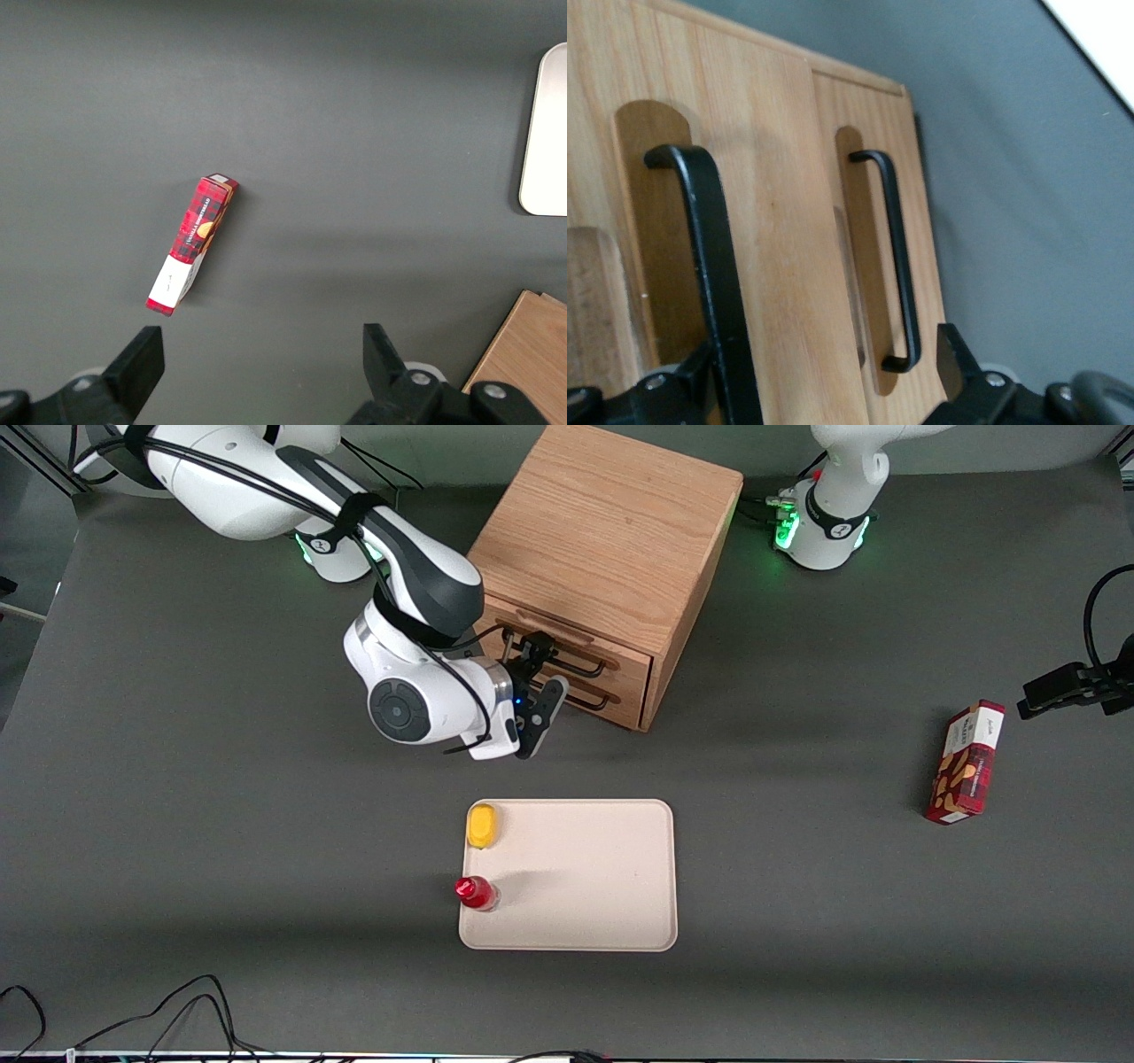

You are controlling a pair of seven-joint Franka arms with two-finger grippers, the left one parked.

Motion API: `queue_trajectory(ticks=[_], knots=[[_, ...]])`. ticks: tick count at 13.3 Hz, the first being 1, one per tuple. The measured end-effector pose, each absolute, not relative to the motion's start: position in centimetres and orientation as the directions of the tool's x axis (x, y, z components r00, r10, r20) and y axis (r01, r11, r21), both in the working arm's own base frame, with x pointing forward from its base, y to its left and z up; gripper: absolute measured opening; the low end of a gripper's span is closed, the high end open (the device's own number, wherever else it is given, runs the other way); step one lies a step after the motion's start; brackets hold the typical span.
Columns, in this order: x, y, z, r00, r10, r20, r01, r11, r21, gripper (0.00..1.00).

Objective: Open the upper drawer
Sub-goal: 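Pull the upper drawer outward by its handle with the right gripper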

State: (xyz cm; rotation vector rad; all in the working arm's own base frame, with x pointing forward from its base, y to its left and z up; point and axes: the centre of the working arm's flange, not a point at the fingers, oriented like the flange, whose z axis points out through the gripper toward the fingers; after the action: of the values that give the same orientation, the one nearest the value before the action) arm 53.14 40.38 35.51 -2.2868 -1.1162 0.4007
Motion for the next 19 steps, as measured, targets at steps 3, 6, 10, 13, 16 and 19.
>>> queue_trajectory(ticks=[3,6,10,13,16,19], knots=[[56.1,38.8,35.2,0.647,0.762,-0.001,0.607,-0.516,-0.605,1.00],[58.8,37.2,34.7,0.679,0.734,0.012,0.591,-0.538,-0.601,1.00],[61.9,35.2,33.8,0.717,0.697,0.020,0.564,-0.562,-0.605,1.00],[63.7,33.9,33.7,0.729,0.685,0.020,0.551,-0.568,-0.611,1.00],[65.1,32.8,33.9,0.736,0.677,0.020,0.547,-0.576,-0.608,1.00],[65.6,32.3,34.0,0.735,0.677,0.016,0.545,-0.577,-0.609,1.00]])
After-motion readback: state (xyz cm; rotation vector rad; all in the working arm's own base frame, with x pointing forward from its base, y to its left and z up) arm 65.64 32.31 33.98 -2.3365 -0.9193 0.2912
